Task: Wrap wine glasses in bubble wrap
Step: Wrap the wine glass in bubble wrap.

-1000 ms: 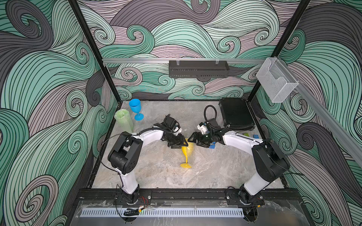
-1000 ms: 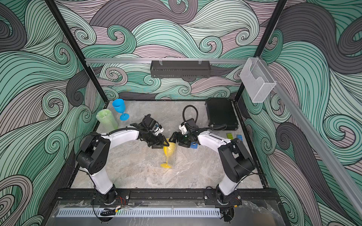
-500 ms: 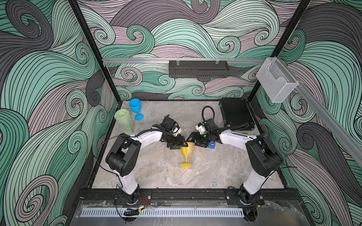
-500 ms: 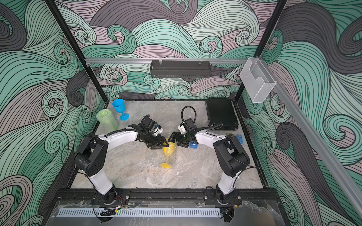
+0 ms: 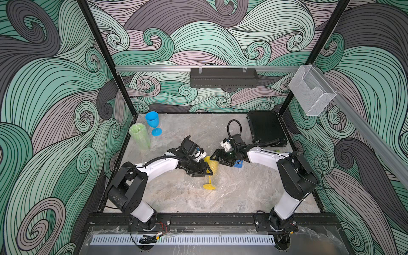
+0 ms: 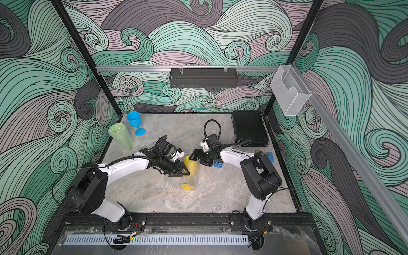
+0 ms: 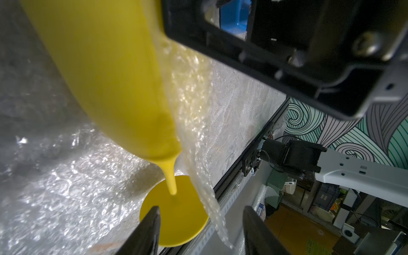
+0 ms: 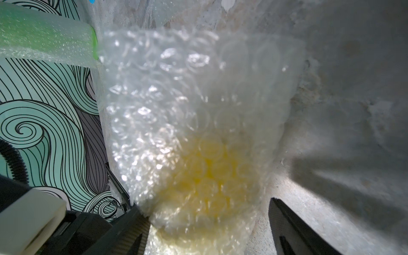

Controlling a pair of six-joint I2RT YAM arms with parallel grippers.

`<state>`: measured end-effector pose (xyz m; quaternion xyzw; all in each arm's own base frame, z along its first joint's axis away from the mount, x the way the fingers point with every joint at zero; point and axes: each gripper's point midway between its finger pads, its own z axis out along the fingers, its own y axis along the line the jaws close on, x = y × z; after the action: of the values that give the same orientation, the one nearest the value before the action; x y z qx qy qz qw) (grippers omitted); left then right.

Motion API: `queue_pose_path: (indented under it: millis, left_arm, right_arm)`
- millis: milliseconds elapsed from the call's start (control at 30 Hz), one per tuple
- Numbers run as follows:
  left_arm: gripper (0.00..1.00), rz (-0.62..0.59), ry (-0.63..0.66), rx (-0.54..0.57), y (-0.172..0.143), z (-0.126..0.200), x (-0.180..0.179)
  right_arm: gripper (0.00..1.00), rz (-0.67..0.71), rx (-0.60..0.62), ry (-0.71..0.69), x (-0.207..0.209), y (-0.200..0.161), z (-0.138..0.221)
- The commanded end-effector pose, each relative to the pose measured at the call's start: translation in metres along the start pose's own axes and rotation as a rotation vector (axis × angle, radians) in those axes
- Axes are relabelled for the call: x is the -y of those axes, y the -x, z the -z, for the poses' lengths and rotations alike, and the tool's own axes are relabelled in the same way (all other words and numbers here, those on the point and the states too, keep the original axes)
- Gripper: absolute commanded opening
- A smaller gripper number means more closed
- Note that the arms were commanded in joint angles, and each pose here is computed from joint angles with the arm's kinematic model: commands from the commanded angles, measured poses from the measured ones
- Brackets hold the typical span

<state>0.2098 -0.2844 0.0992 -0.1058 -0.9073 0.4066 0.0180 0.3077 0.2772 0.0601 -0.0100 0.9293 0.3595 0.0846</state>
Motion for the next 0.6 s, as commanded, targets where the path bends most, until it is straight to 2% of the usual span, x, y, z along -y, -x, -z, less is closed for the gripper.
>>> queue_pose_path:
  millis: [0, 433, 533, 567]
  left_arm:
    - [0.53, -0.021, -0.020, -0.022, -0.004, -0.005, 0.007]
    - [0.13, -0.012, 0.010, -0.056, -0.020, -0.009, -0.008]
    - [0.00, -0.016, 0.035, -0.061, -0.021, -0.007, -0.011]
    - [0.00, -0.015, 0.032, -0.065, -0.022, -0.007, -0.011]
  right_arm:
    - [0.85, -0.014, -0.009, -0.096, 0.021, -0.009, -0.003]
    - [0.85, -0.004, -0.039, -0.104, 0.021, -0.011, -0.005]
    - [0.85, -0.002, -0.045, -0.112, 0.021, -0.011, -0.004]
    - [0.86, -0.003, -0.045, -0.109, 0.020, -0.011, -0.004]
